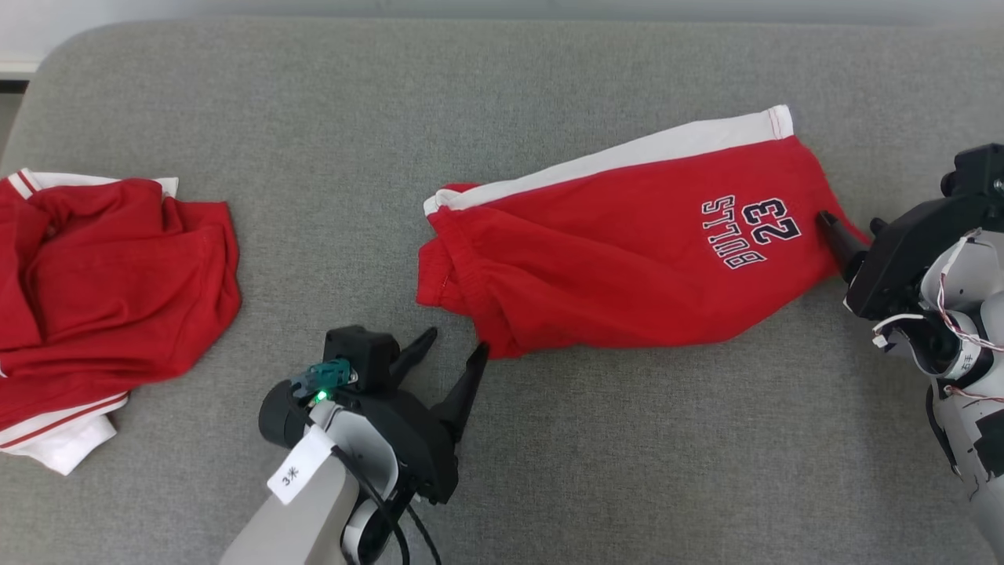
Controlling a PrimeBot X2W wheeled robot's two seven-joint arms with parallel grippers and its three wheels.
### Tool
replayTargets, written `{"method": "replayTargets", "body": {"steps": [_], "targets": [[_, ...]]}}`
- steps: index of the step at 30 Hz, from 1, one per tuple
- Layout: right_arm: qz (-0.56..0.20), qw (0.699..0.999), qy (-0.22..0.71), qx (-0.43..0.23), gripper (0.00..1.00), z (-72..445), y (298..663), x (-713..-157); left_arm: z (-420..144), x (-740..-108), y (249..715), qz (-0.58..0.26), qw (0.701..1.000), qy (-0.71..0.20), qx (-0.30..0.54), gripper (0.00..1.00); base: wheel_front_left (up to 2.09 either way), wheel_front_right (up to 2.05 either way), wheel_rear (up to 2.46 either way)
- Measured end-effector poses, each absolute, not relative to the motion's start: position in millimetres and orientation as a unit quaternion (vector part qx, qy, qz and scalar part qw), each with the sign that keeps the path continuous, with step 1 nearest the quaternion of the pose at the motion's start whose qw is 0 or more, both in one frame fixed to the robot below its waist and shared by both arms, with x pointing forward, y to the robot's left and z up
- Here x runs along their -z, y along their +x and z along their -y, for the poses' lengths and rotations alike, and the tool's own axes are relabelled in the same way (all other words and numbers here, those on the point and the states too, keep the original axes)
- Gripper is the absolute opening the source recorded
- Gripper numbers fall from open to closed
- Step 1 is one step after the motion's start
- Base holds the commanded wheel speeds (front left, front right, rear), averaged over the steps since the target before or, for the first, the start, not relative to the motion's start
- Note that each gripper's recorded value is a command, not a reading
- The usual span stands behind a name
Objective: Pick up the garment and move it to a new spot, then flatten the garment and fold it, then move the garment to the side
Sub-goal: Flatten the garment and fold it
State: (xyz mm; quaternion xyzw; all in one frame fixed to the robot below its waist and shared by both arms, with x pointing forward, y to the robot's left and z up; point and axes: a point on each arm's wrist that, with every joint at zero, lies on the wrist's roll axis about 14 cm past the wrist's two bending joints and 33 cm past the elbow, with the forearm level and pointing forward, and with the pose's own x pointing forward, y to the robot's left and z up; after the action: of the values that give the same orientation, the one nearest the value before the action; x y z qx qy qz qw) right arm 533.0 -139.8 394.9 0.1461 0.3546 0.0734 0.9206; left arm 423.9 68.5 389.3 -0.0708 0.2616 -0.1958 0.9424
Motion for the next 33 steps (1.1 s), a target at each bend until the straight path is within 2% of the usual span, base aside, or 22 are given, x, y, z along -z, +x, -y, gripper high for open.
{"method": "replayTargets", "body": {"steps": [15,27,33], "targets": [[-0.364,0.918,0.144,-0.068,1.0,141,537,-384,-63,-392,421,-0.249,0.94,-0.065,0.226,1.0,0.0,0.0,0.0],[-0.367,0.914,0.145,-0.097,1.0,114,531,-389,-44,-403,411,-0.232,0.936,-0.065,0.257,1.0,0.0,0.0,0.0],[-0.373,0.912,0.14,-0.095,1.0,119,527,-384,-40,-400,415,-0.234,0.934,-0.071,0.259,1.0,0.0,0.0,0.0]]}}
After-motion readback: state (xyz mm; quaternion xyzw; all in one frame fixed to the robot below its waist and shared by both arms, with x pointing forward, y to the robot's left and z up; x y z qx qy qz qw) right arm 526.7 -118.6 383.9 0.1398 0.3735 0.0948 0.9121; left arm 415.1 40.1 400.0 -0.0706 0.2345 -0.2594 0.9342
